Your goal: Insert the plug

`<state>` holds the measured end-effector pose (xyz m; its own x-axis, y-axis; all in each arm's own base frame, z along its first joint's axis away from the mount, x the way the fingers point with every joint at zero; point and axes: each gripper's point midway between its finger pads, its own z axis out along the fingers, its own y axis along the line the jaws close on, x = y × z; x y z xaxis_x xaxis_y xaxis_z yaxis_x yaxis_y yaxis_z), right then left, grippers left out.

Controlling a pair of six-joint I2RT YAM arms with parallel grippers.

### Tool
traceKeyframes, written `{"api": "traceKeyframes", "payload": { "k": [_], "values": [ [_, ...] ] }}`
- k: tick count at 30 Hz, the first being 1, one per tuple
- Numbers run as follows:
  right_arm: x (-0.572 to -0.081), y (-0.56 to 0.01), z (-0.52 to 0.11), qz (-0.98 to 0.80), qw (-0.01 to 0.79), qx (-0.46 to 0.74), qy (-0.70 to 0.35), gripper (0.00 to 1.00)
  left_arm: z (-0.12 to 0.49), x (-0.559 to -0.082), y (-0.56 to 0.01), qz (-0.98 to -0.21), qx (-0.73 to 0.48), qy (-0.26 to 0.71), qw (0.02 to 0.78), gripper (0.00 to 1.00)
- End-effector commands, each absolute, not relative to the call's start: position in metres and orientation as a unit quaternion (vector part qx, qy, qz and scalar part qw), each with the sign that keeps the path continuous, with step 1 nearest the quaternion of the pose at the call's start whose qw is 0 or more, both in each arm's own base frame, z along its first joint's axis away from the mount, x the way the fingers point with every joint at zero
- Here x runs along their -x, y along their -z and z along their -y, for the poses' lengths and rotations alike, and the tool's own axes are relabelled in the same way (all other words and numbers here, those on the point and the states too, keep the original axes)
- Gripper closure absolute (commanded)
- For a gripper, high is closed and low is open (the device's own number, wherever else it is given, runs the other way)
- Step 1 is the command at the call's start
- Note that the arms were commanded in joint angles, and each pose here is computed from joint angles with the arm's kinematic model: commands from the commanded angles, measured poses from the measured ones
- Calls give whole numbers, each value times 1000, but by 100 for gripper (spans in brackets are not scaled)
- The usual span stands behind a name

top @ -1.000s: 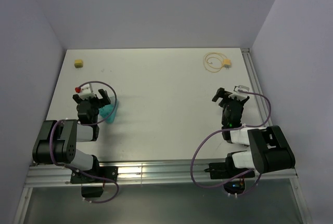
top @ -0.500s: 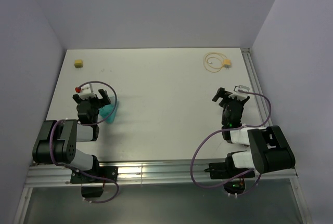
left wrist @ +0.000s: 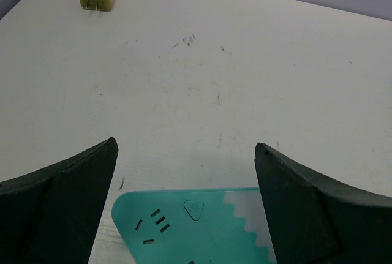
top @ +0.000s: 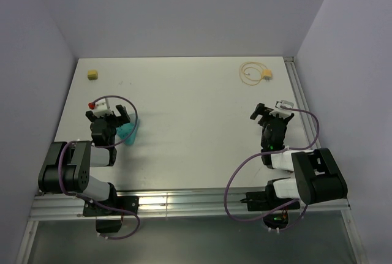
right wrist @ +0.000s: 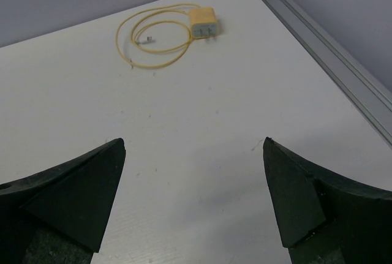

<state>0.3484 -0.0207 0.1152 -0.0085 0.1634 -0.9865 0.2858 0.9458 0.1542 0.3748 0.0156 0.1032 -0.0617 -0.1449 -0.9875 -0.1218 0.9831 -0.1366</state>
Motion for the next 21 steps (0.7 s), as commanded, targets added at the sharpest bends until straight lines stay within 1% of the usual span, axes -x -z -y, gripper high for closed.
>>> {"api": "traceKeyframes", "payload": {
  "k": [1, 4, 5, 6, 7, 8, 9, 10, 13, 14, 18, 21],
  "values": [
    [-354, -142, 25, -675, 717, -168, 54, 0, -14, -383, -125, -705, 82, 12, 704, 1],
    [-354, -142, 25, -675, 717, -166, 57, 0, -15, -383, -126, -705, 81, 14, 705, 1],
    [-353, -142, 25, -673, 718, -168, 59, 0, -13, -388, -137, -696, 77, 17, 714, 0],
    [-354, -142, 23, -674, 718, -166, 57, 0, -12, -390, -121, -732, 73, 15, 678, 0],
    [-354, -142, 22, -674, 718, -166, 56, 0, -10, -394, -127, -744, 69, 16, 665, 0],
    [-354, -142, 23, -674, 717, -166, 57, 0, -10, -409, -153, -732, 66, 16, 678, 0],
    [-354, -142, 23, -675, 717, -166, 57, 0, -12, -409, -153, -743, 63, 4, 666, 1],
    [-354, -142, 23, -675, 717, -166, 57, 0, -6, -409, -180, -721, 58, 5, 690, 0],
    [-354, -142, 22, -675, 717, -165, 57, 0, 31, -395, -236, -665, 36, 44, 744, 1],
    [-354, -142, 23, -675, 717, -165, 56, 0, 49, -390, -248, -655, 32, 77, 751, 0],
    [-353, -147, 23, -676, 716, -164, 59, 0, 86, -366, -279, -630, 1, 171, 757, 1],
    [-351, -157, 28, -672, 715, -174, 80, 0, 98, -342, -294, -610, -13, 218, 761, 0]
  ]
}}
